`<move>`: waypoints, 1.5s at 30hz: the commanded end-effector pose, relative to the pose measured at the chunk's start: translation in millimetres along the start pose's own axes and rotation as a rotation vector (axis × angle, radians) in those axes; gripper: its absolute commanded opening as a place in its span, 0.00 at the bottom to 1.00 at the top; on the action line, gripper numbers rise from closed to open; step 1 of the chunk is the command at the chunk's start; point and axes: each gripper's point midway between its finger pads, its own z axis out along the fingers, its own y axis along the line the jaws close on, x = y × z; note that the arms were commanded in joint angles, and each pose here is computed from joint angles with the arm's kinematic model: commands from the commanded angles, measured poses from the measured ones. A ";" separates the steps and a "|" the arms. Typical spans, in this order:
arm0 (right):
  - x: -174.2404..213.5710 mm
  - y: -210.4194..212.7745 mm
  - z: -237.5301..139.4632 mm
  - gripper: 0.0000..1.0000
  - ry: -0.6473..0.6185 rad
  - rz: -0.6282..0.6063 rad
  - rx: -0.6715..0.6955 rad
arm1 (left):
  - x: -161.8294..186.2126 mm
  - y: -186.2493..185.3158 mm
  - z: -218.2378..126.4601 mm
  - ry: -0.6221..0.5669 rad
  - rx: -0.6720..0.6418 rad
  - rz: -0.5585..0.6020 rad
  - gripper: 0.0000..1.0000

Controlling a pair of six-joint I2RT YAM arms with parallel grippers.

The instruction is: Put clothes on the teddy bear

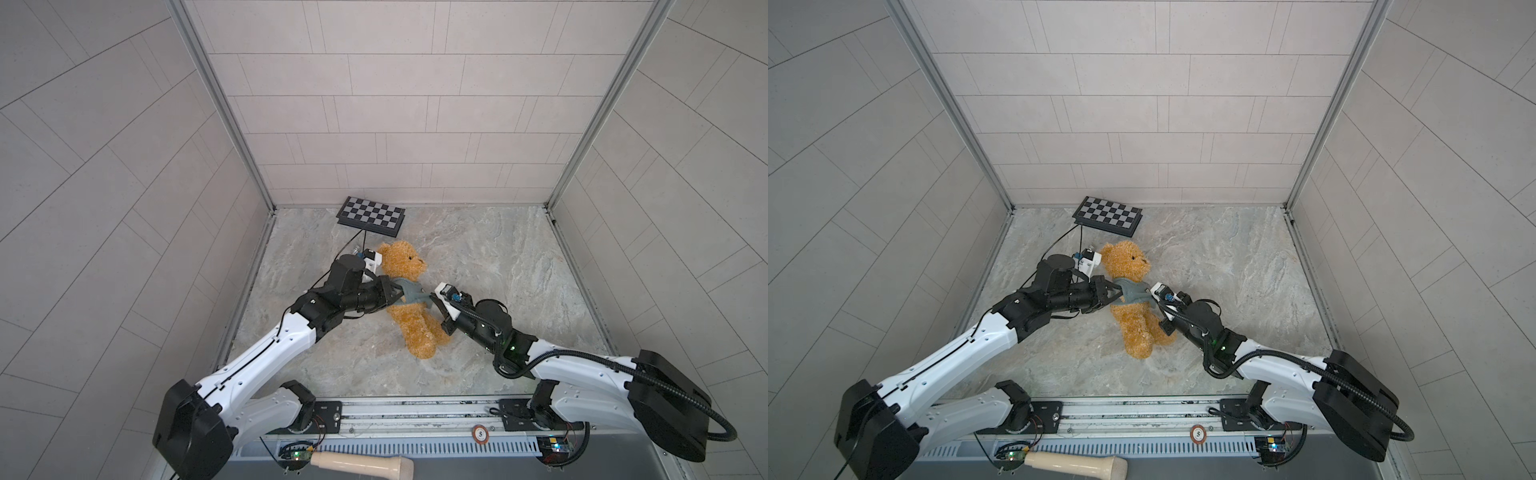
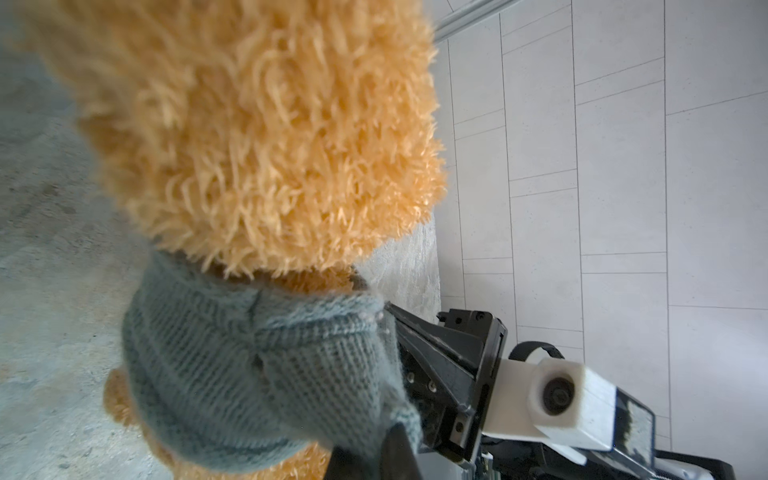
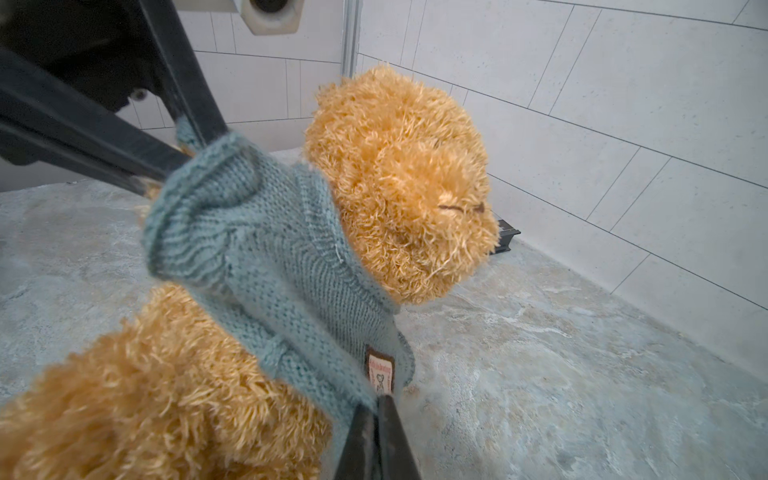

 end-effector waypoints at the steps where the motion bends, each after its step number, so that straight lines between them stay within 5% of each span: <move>1: 52.0 -36.2 0.6 0.00 0.196 -0.009 0.190 | 8.7 -36.6 -17.0 0.098 0.109 0.060 0.00; 6: 67.6 -49.6 1.3 0.00 0.243 0.034 0.253 | 10.9 -16.7 -37.4 0.128 -0.043 0.105 0.00; 15: 22.7 12.1 -14.1 0.00 -0.009 -0.026 -0.101 | 32.2 2.7 -28.1 0.294 -0.118 0.225 0.00; 20: 21.8 8.0 -16.3 0.00 -0.006 -0.030 -0.060 | 48.5 12.7 -20.6 0.378 -0.092 0.225 0.00; 22: 11.1 9.5 -20.8 0.14 -0.040 0.014 -0.085 | 45.7 3.8 -20.9 0.357 -0.056 0.223 0.00; 27: -34.7 4.8 -38.7 0.98 -0.165 0.197 -0.175 | 31.2 -29.3 -35.9 0.278 0.017 0.325 0.00; 35: -58.3 -33.7 -37.9 0.99 -0.237 0.449 -0.243 | 24.6 -63.8 -50.5 0.179 0.171 0.486 0.00; 45: -117.5 -3.9 -34.0 0.99 -0.487 0.443 -0.587 | 35.9 -83.5 -48.6 0.208 0.260 0.515 0.00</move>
